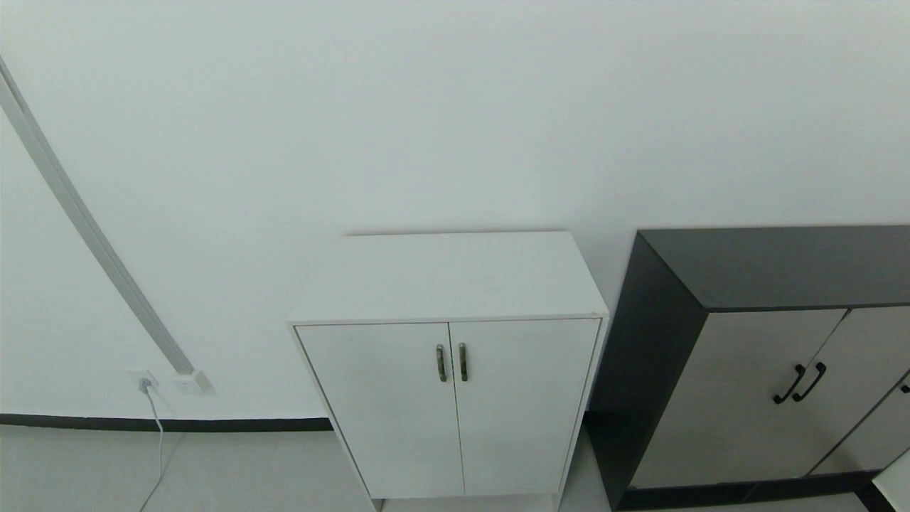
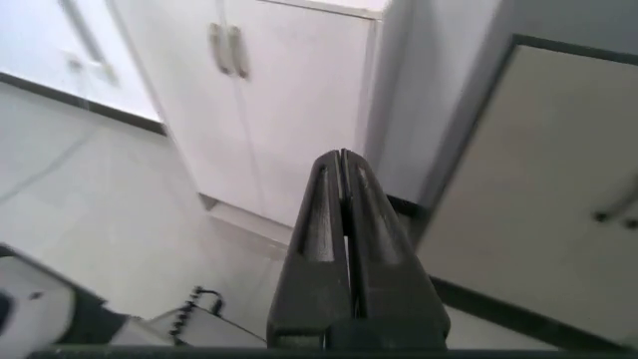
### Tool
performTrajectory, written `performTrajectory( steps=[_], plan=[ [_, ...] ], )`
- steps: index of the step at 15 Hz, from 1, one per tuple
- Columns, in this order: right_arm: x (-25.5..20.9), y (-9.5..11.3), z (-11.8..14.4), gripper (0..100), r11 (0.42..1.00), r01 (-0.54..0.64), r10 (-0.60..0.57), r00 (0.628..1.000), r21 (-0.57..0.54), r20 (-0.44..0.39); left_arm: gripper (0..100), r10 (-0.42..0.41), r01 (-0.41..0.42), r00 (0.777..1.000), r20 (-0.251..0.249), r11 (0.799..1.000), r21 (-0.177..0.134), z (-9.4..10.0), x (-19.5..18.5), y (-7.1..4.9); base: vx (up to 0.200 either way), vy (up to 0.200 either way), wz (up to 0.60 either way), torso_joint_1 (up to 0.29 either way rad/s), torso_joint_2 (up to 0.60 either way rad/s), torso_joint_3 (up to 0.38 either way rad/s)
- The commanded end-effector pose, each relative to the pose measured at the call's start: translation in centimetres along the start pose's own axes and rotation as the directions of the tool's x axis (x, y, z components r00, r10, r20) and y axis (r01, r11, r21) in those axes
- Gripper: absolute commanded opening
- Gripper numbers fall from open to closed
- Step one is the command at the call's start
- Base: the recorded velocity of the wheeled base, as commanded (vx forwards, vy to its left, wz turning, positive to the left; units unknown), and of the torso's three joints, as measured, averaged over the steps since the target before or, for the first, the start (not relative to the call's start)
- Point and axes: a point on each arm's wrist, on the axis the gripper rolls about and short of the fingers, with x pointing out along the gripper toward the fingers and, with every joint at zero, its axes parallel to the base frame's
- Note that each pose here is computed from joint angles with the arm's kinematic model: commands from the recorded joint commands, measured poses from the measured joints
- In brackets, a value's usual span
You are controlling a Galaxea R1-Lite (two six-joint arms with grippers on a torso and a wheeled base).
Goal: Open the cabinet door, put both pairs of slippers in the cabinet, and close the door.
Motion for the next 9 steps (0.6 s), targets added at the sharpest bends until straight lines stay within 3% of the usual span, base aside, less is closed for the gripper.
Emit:
performTrajectory(
  steps=[1, 5, 8, 9],
  plan=[
    [0.4, 0.1, 0.1, 0, 0.989, 0.144, -0.143, 0.988, 0.015, -0.056, 0, 0.0, 0.0, 1.0, -0.002, 1.0, -0.001, 0.0, 0.0, 0.0, 0.0, 0.0, 0.0, 0.0, 0.0, 0.0],
    [-0.1, 0.4, -0.2, 0, 0.943, 0.332, -0.332, 0.943, 0.04, 0.013, 0, 0.0, 0.0, 1.0, 0.0, 1.0, -0.001, 0.0, 0.0, 0.0, 0.0, 0.0, 0.0, 0.0, 0.0, 0.0],
    [-1.0, 0.8, -0.5, 0, 0.942, 0.334, -0.334, 0.932, 0.029, 0.143, 0, 0.0, 0.0, 1.0, 0.0, 1.0, -0.001, 0.0, 0.0, 0.0, 0.0, 0.0, 0.0, 0.0, 0.0, 0.0],
    [-1.0, 0.8, -0.5, 0, 0.943, 0.331, -0.333, 0.932, 0.038, 0.146, 0, 0.001, -0.001, 1.0, 0.0, 1.0, -0.001, 0.0, 0.0, 0.0, 0.0, 0.0, 0.0, 0.0, 0.0, 0.0]
  ],
)
